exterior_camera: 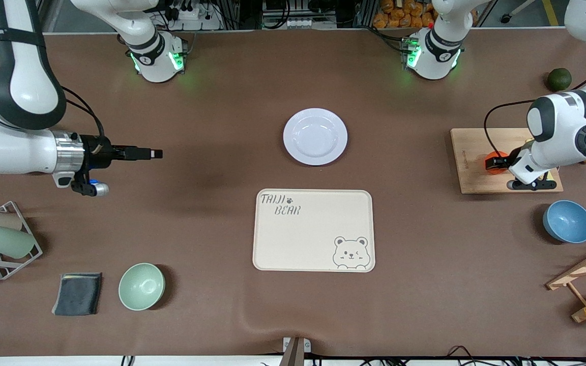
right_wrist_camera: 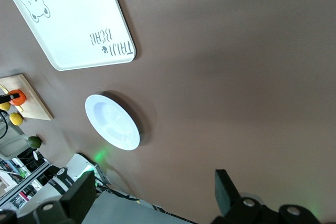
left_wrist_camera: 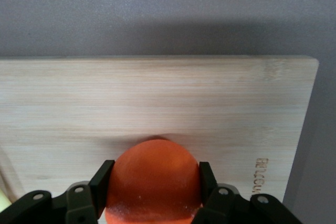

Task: Place orange and plate with both arms
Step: 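Close the left gripper on the orange while the right gripper moves inward, then carry the orange with the left gripper over the white plate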

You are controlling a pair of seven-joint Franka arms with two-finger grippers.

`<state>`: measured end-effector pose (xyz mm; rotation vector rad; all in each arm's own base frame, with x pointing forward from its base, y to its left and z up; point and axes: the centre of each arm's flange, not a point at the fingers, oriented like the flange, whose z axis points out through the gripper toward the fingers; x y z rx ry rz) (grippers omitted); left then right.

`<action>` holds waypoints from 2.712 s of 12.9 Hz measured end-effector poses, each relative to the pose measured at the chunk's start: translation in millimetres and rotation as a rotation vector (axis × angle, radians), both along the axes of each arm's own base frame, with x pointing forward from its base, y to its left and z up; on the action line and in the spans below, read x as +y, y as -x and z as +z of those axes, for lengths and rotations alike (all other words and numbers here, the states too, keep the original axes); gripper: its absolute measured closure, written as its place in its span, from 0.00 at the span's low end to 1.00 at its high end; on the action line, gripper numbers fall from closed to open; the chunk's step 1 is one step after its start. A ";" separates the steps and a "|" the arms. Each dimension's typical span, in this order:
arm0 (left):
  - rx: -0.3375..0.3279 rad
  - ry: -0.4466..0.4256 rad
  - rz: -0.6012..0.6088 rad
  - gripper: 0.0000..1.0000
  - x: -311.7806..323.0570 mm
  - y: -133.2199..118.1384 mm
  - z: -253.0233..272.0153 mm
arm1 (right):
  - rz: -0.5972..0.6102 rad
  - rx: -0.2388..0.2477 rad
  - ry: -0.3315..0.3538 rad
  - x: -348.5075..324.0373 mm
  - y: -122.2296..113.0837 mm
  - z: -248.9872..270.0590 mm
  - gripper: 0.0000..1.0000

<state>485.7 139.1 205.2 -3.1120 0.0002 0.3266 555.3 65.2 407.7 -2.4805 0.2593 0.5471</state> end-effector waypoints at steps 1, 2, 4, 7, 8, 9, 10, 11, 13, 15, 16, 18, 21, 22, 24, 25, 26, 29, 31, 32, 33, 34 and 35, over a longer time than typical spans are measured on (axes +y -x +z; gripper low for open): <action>-0.003 0.000 -0.003 0.31 -1.4 -1.2 1.0 | -0.004 0.008 -0.001 -1.9 1.4 -3.2 0.00; -0.010 -0.001 -0.011 0.31 -5.1 -4.5 4.8 | -0.011 0.015 -0.011 -3.8 2.7 -6.1 0.00; -0.028 -0.001 -0.043 0.31 -28.5 -18.5 22.6 | -0.030 0.025 -0.061 -6.1 5.8 -13.0 0.00; -0.023 -0.026 0.011 0.31 -91.5 -43.9 62.5 | -0.047 0.039 -0.106 -12.5 11.5 -25.7 0.00; -0.019 -0.037 0.046 0.31 -120.4 -50.0 74.4 | -0.053 0.044 -0.119 -12.2 12.8 -28.5 0.00; -0.014 -0.048 0.080 0.31 -153.0 -53.9 86.4 | -0.060 0.052 -0.132 -10.9 14.2 -31.7 0.00; -0.006 -0.051 0.128 0.31 -186.7 -55.7 98.8 | -0.072 0.061 -0.154 -8.8 15.9 -35.6 0.00; 0.002 -0.042 0.188 0.31 -223.1 -55.9 112.2 | -0.083 0.067 -0.185 -6.3 19.1 -41.6 0.00; 0.001 -0.044 0.289 0.31 -298.3 -47.7 134.8 | -0.075 0.049 -0.224 -5.5 25.7 -56.0 0.00; -0.004 -0.059 0.352 0.31 -374.0 -27.8 140.6 | -0.085 0.045 -0.254 -2.2 28.0 -62.9 0.00; 0.000 -0.065 0.381 0.31 -407.0 -15.3 136.4 | -0.099 0.051 -0.274 3.1 29.9 -67.2 0.00; 0.015 -0.070 0.460 0.31 -466.2 12.7 116.6 | -0.104 0.048 -0.288 20.2 38.4 -86.6 0.00; 0.073 -0.093 0.516 0.31 -531.1 60.2 75.6 | -0.071 0.055 -0.296 43.2 51.5 -105.2 0.00; 0.089 -0.099 0.515 0.31 -542.4 71.1 65.1 | -0.059 0.032 -0.304 48.9 55.0 -110.6 0.00; 0.102 -0.078 0.521 0.31 -550.2 75.1 51.2 | -0.051 0.002 -0.325 54.5 65.2 -125.1 0.00; 0.106 -0.060 0.524 0.31 -553.5 75.4 44.7 | -0.043 -0.008 -0.334 57.6 69.0 -129.4 0.00; 0.111 -0.042 0.528 0.31 -558.9 78.0 37.1 | -0.039 -0.018 -0.345 63.6 71.4 -131.4 0.00; 0.120 -0.003 0.533 0.31 -570.0 83.4 17.8 | -0.027 -0.053 -0.380 89.3 80.0 -137.5 0.00; 0.124 0.023 0.540 0.31 -573.2 83.4 5.1 | -0.015 -0.062 -0.381 96.7 87.2 -144.4 0.00; 0.129 0.030 0.547 0.31 -572.6 82.2 -1.3 | -0.018 -0.059 -0.386 98.5 89.2 -146.4 0.00; 0.133 0.032 0.553 0.24 -571.6 81.4 -6.0 | -0.022 -0.056 -0.398 103.2 91.5 -148.4 0.00; 0.135 0.033 0.554 0.13 -571.4 81.3 -8.2 | -0.022 -0.056 -0.411 109.7 94.3 -150.7 0.00; 0.134 0.034 0.553 0.02 -572.2 81.6 -7.9 | -0.014 -0.063 -0.420 115.9 97.1 -153.5 0.00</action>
